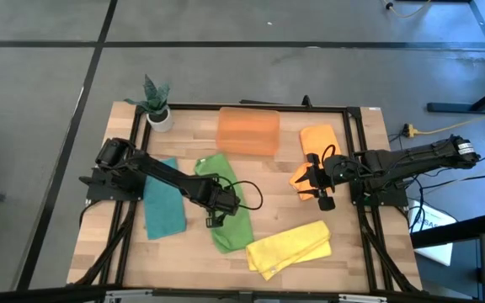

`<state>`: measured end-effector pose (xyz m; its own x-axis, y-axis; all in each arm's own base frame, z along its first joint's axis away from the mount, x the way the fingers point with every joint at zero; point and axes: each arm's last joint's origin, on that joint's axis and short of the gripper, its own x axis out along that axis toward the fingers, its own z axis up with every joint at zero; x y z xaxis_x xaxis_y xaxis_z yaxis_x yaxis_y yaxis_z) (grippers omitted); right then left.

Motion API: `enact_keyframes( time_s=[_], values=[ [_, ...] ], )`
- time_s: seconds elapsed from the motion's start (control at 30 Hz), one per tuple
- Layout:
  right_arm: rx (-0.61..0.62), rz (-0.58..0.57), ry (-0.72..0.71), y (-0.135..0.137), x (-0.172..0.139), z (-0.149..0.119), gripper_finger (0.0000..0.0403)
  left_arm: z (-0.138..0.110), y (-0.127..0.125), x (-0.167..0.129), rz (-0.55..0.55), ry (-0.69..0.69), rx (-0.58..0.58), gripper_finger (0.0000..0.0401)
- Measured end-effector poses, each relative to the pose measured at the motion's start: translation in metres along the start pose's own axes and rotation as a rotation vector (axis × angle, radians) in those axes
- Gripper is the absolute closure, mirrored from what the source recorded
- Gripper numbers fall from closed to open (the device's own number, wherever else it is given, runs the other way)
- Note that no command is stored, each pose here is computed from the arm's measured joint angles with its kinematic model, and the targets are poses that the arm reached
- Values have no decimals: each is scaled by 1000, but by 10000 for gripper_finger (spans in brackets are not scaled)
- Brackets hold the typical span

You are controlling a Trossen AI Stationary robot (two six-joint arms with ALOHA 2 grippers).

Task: Roll microfiber towels into tight, uniform cylinder then place into a basket
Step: Roll the green microfiber cloth

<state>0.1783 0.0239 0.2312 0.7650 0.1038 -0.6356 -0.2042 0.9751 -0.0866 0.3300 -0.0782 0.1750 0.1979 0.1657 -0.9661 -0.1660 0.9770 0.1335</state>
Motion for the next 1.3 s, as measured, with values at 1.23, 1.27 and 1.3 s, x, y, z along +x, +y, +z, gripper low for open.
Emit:
enact_keyframes(
  time_s=[1.23,1.27,1.3],
  values=[
    [0,1,0,0,0,0,237,-10,18,20,28,57,-66,335],
    [0,1,0,0,0,0,237,-11,18,20,27,58,-65,335],
    [0,0,1,0,0,0,237,-11,18,20,27,57,-65,335]
  ],
)
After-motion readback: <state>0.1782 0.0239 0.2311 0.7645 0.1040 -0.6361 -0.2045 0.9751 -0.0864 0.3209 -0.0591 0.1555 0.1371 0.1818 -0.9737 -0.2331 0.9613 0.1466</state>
